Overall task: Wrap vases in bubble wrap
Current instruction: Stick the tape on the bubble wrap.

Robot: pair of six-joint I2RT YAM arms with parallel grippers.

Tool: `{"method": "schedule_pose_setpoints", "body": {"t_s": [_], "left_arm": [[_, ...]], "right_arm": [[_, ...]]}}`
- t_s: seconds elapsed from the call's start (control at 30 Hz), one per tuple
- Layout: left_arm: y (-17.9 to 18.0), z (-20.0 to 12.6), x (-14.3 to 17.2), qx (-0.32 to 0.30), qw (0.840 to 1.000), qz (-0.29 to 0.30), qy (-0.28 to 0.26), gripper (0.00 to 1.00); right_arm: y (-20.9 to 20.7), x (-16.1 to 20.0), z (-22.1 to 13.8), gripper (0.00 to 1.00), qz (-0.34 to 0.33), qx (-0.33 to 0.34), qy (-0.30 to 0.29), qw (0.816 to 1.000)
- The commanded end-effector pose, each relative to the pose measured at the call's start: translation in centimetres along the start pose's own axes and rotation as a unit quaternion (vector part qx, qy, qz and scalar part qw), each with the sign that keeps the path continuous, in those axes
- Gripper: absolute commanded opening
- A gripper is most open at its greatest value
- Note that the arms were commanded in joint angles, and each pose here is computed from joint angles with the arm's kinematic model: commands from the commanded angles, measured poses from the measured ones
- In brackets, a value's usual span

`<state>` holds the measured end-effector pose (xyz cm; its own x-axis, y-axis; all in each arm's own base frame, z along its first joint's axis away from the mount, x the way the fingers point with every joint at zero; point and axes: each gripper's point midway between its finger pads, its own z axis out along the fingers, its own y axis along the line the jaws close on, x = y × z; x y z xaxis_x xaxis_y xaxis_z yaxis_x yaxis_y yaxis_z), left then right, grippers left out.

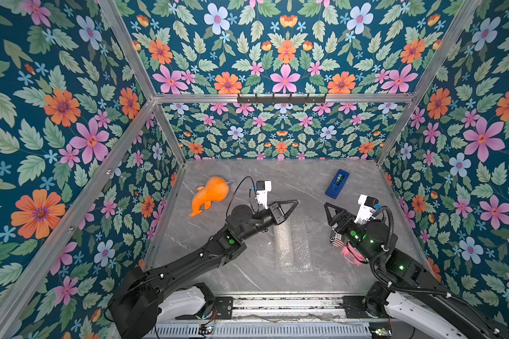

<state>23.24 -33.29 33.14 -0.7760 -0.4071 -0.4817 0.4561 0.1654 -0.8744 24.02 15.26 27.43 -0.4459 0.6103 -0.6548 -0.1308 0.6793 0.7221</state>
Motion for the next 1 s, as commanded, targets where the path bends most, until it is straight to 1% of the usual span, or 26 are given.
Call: {"method": "schedule_pose_setpoints", "body": {"t_s": [0.0,0.03,0.07,0.1,0.13,0.17,0.23,0.3,0.37,0.43,0.53,0.7,0.83,0.9,0.97], "left_arm": [[3.7,-0.3,2.4,-0.095,0.991,0.013,0.088,0.0],[4.4,-0.3,2.5,-0.109,0.989,0.015,0.1,0.0],[4.9,-0.2,2.7,-0.119,0.986,0.013,0.113,0.0],[5.3,-0.1,2.8,-0.125,0.984,0.012,0.123,0.0],[5.7,0.0,3.0,-0.134,0.982,0.013,0.134,0.0],[6.3,0.2,3.2,-0.145,0.979,0.015,0.145,0.0],[7.3,0.5,3.5,-0.165,0.972,0.021,0.164,0.0],[8.2,0.7,3.8,-0.181,0.966,0.027,0.18,0.0],[8.9,0.9,3.8,-0.188,0.964,0.033,0.184,0.0],[9.4,1.1,3.7,-0.192,0.963,0.036,0.189,0.0],[10.4,1.4,3.7,-0.197,0.96,0.035,0.197,0.0],[12.2,1.5,3.6,-0.207,0.956,0.028,0.207,0.0],[12.8,1.4,3.3,-0.209,0.955,0.026,0.209,0.0],[13.0,1.4,3.1,-0.209,0.955,0.026,0.209,0.0],[13.3,1.3,3.0,-0.214,0.954,0.025,0.209,0.0]], "right_arm": [[-5.8,4.9,-1.3,0.63,-0.025,0.106,0.105,0.988],[-6.7,6.0,-1.4,0.52,-0.021,0.115,0.121,0.986],[-7.2,7.2,-1.3,0.44,-0.018,0.112,0.141,0.984],[-7.4,8.2,-1.0,0.39,-0.021,0.101,0.157,0.982],[-7.8,9.4,-0.7,0.3,-0.024,0.095,0.172,0.98],[-8.2,10.6,-0.4,0.25,-0.025,0.091,0.189,0.977],[-8.9,12.3,0.4,0.23,-0.033,0.084,0.21,0.974],[-9.4,13.7,1.3,0.19,-0.036,0.08,0.223,0.971],[-9.8,14.7,2.5,0.14,-0.043,0.079,0.23,0.969],[-10.1,15.3,3.7,0.13,-0.059,0.08,0.236,0.967],[-10.3,15.9,5.7,0.12,-0.061,0.082,0.248,0.963],[-12.1,16.2,8.9,0.07,-0.021,0.076,0.251,0.965],[-12.5,17.3,10.8,0.08,-0.023,0.068,0.269,0.96],[-12.4,17.9,11.5,0.07,-0.015,0.055,0.274,0.96],[-11.5,18.3,12.1,0.05,-0.005,0.023,0.276,0.961]]}}
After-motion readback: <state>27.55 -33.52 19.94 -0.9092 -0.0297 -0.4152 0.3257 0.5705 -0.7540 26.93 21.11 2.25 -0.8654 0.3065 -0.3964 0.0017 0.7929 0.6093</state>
